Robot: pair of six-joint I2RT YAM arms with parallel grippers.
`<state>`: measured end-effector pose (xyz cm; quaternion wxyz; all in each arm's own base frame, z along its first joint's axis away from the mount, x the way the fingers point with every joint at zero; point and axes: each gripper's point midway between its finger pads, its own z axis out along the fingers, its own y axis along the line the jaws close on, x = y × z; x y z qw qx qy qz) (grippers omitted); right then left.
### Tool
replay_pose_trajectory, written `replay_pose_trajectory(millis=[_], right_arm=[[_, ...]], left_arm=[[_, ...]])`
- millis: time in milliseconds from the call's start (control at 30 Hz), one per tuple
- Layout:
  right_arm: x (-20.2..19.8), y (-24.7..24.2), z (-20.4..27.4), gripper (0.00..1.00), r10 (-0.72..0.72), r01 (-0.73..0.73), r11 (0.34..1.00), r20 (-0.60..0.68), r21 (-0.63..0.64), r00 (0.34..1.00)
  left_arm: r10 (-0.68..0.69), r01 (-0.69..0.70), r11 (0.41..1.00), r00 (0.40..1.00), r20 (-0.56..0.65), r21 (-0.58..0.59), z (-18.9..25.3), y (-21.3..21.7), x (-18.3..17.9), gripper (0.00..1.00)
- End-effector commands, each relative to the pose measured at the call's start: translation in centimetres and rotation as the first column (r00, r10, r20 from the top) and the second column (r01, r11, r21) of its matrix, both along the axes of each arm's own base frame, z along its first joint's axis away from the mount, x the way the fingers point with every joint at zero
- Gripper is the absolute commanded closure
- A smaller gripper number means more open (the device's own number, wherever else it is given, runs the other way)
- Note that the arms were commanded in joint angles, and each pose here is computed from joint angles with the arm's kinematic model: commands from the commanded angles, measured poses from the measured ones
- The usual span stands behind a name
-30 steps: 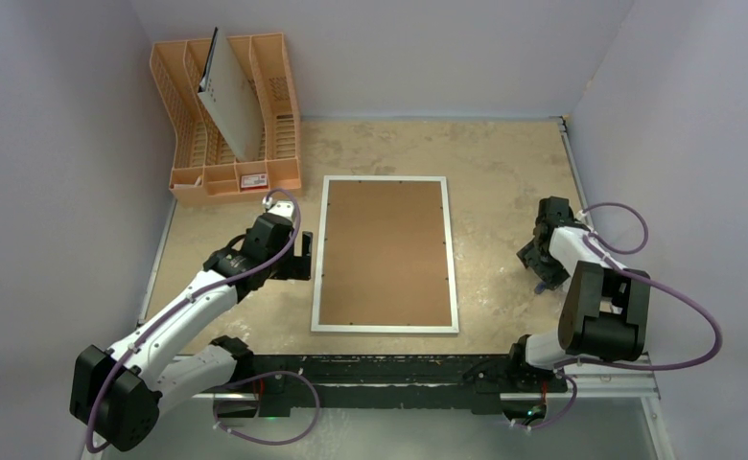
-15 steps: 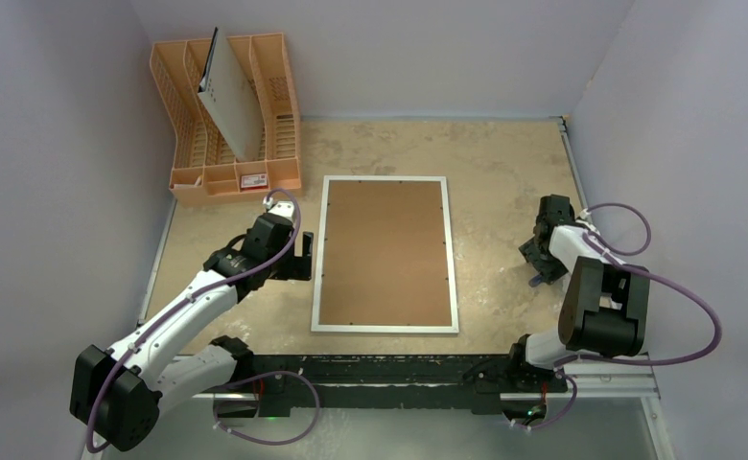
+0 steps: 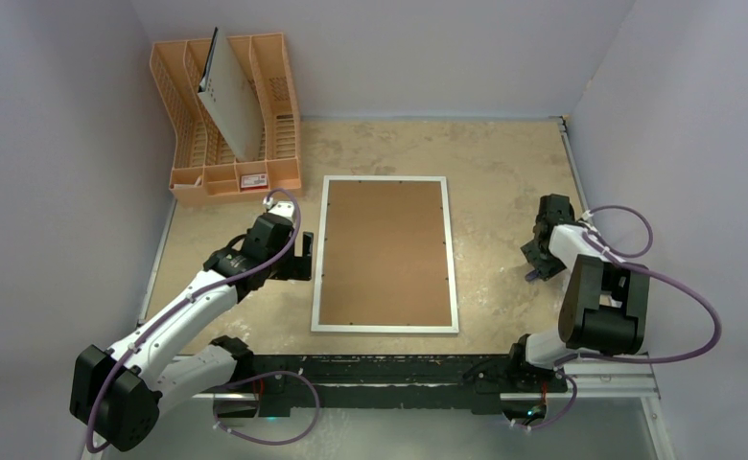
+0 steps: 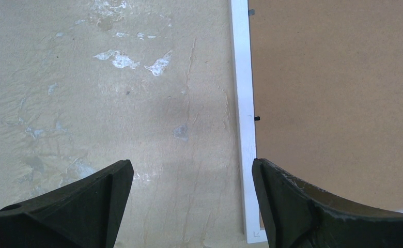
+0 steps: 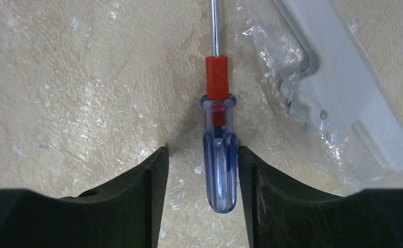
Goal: Take the photo out of the frame
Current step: Pick up the screwdriver from the center of the board.
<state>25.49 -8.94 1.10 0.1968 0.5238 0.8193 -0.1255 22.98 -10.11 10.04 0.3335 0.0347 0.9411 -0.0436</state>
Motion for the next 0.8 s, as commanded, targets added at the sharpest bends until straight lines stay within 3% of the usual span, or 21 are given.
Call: replay_pose_trajectory(millis=[0, 67, 167, 233, 300, 333, 533, 600, 767], right_arm=[[-4.2, -0.2, -1.9, 0.47, -0.015, 0.014, 1.000, -0.187, -0.007, 0.982], [-4.1, -0.1, -2.0, 0.56, -0.003, 0.004, 1.000, -0.189, 0.001, 0.982], [-4.0, 0.0, -2.1, 0.58, 0.002, 0.000, 1.000, -0.191, 0.009, 0.981], [-4.0, 0.1, -2.2, 0.67, 0.006, -0.003, 1.000, -0.191, 0.016, 0.982], [-3.9, 0.3, -2.3, 0.90, 0.015, -0.010, 1.000, -0.191, 0.028, 0.982], [-3.9, 0.4, -2.4, 0.94, 0.017, -0.012, 0.999, -0.190, 0.031, 0.982], [-3.8, 0.4, -2.3, 0.94, 0.036, -0.030, 0.999, -0.198, 0.036, 0.979], [-3.4, 0.3, -2.1, 1.00, 0.070, -0.065, 0.997, -0.188, 0.031, 0.980], [-1.5, 2.6, -1.7, 1.00, 0.242, -0.235, 0.963, -0.045, 0.129, 0.969]], left_arm=[[-0.009, 0.010, 0.999, 0.998, 0.055, -0.033, 1.8, -0.7, 1.2, 0.11], [-0.009, 0.011, 0.999, 0.998, 0.057, -0.035, 1.9, -0.7, 1.2, 0.11], [-0.010, 0.012, 0.999, 0.998, 0.061, -0.039, 2.0, -0.7, 1.2, 0.11], [-0.010, 0.013, 0.999, 0.998, 0.063, -0.041, 2.1, -0.7, 1.2, 0.11], [-0.013, 0.016, 0.999, 0.998, 0.066, -0.045, 2.2, -0.8, 1.2, 0.11], [-0.014, 0.018, 0.999, 0.998, 0.067, -0.048, 2.2, -0.8, 1.1, 0.11], [-0.018, 0.023, 0.998, 0.997, 0.080, -0.062, 2.7, -1.0, 1.1, 0.11], [-0.018, 0.024, 0.997, 0.996, 0.092, -0.068, 2.9, -1.0, 1.0, 0.11], [-0.017, 0.027, 0.996, 0.994, 0.112, -0.084, 3.6, -1.0, 1.0, 0.10]])
